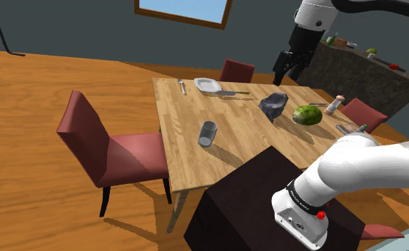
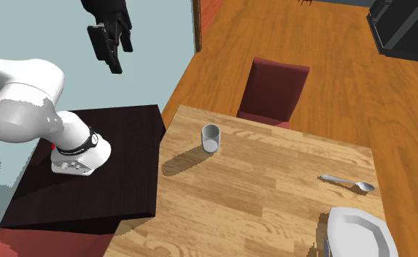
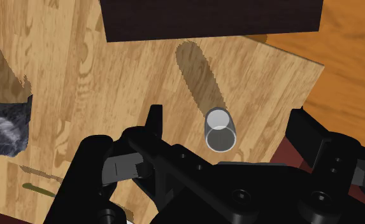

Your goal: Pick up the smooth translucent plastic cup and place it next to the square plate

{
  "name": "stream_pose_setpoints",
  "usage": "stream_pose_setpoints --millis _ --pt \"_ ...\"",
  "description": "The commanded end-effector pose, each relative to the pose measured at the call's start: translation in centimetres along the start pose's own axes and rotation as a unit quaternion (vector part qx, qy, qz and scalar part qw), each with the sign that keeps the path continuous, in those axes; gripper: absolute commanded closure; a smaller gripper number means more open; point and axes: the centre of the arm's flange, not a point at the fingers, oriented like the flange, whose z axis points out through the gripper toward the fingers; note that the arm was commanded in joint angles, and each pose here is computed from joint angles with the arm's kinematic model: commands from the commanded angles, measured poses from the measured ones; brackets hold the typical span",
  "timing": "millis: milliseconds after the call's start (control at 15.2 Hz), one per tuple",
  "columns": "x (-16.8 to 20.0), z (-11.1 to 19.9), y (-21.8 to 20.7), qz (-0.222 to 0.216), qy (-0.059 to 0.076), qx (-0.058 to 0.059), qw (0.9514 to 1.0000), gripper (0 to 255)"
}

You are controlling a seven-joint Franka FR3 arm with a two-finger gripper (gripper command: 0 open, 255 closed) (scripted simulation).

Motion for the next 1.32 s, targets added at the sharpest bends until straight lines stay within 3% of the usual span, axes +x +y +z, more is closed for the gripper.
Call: stream_pose_setpoints --millis 0,1254 --pt "0.0 0.0 0.0 0.0 0.0 0.0 1.0 0" --pt "13.1 20.4 -4.5 -0.022 0.01 0.041 0.9989 0"
